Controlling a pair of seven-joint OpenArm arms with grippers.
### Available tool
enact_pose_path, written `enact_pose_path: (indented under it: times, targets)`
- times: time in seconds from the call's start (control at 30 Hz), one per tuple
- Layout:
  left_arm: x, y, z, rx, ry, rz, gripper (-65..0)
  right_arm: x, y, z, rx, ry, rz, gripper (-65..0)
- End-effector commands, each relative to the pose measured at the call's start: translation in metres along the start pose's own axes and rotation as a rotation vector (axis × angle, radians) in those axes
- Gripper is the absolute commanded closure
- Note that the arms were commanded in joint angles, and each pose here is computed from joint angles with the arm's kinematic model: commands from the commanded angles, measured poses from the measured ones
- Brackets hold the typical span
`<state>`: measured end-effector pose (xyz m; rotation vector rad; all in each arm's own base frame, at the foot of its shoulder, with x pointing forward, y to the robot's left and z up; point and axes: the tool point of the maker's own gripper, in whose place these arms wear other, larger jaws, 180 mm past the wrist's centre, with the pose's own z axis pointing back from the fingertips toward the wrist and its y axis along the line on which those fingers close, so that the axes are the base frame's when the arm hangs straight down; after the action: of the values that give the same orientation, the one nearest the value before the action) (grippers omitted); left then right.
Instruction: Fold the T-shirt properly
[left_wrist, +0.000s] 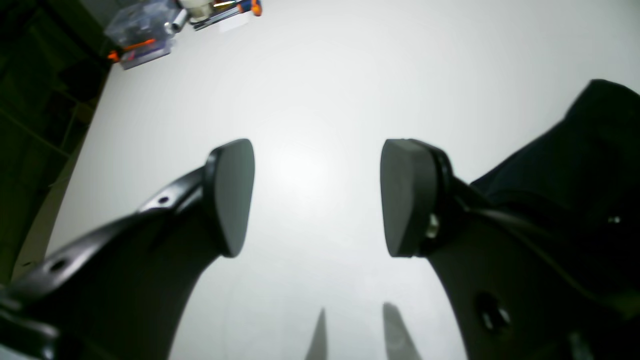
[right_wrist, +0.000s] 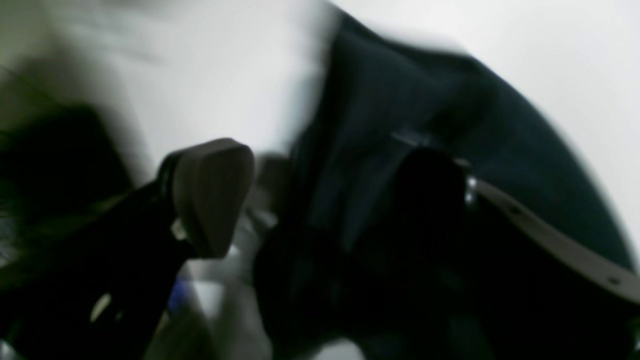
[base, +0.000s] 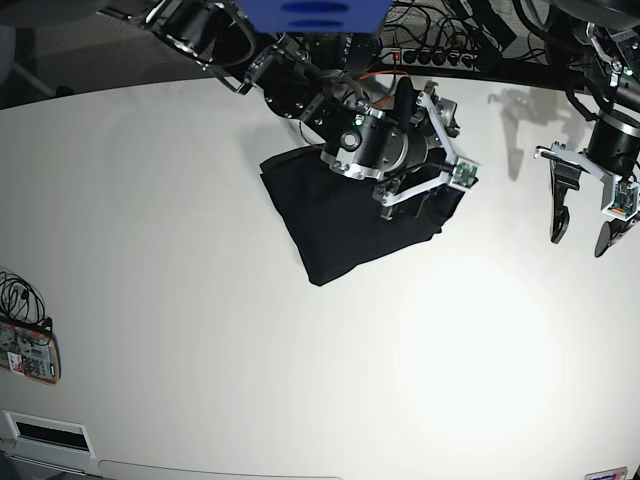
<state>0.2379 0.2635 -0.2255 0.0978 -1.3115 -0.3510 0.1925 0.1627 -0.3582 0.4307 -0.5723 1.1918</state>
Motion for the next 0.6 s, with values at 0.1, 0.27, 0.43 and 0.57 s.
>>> enact_pose_path:
  times: [0.1,0.27,0.43,0.57]
  targets:
    - [0.013,0.002,0.001,0.001,-0.047,-0.011,-37.8,0.022,-0.017,0.015,-0.009,-0.102,-0.028,-50.3]
    - [0.013,0.003,0.002,0.003,-0.047,-0.012,-37.8,0.037,-0.022,0.030,0.045,-0.222,-0.133,-50.3]
    - [0.014,0.003,0.001,0.003,-0.049,-0.013,-37.8,0.072,-0.010,0.056,0.153,-0.404,-0.172,-50.3]
    - [0.013,0.002,0.001,0.002,-0.046,-0.012,-37.8,0.071,-0.003,0.060,0.210,-0.425,-0.201,-50.3]
